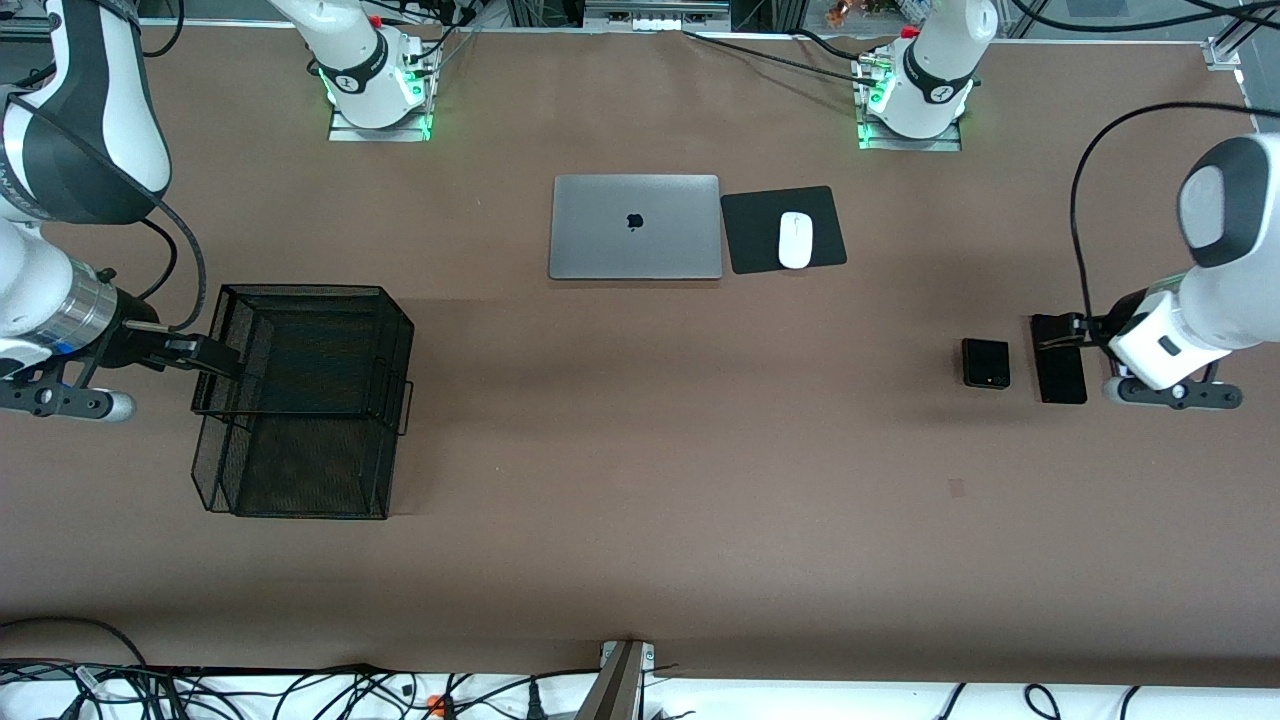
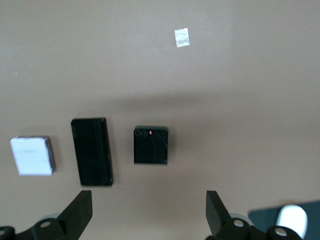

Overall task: Place phones with both arms
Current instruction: 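Reach the left gripper over the small black flip phone, then lower and grasp the flip phone with the left gripper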

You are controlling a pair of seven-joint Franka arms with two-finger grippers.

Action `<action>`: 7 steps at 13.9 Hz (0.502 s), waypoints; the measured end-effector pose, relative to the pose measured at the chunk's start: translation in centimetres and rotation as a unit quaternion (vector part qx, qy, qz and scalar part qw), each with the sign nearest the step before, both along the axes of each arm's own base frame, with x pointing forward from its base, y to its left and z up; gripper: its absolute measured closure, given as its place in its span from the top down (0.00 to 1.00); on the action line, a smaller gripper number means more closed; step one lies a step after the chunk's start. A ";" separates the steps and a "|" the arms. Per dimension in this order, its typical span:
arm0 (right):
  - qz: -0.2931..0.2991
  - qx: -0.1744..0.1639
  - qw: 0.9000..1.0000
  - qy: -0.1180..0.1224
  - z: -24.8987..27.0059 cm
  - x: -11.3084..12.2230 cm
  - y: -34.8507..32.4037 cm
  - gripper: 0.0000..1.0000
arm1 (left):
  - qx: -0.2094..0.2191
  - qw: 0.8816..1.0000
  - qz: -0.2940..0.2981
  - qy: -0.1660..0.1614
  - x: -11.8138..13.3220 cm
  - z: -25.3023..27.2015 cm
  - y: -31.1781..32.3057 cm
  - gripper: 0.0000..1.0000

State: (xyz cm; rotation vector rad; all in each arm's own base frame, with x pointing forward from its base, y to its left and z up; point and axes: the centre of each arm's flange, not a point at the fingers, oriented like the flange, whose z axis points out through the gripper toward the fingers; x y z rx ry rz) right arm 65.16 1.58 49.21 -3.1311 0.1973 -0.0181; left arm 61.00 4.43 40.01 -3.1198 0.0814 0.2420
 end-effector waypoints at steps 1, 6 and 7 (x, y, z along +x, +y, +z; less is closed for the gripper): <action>0.000 0.000 1.000 0.002 0.0 0.0 0.0 1.00 | 0.000 1.000 0.001 -0.013 -0.3 -2.0 0.2 1.00; 0.000 0.000 1.000 0.004 -0.2 0.0 0.0 1.00 | 0.000 0.998 0.007 -0.063 -3.9 -10.9 1.0 1.00; 0.000 0.000 1.000 0.004 -0.2 0.0 0.0 1.00 | 0.000 0.997 0.006 -0.072 -4.6 -12.3 0.9 1.00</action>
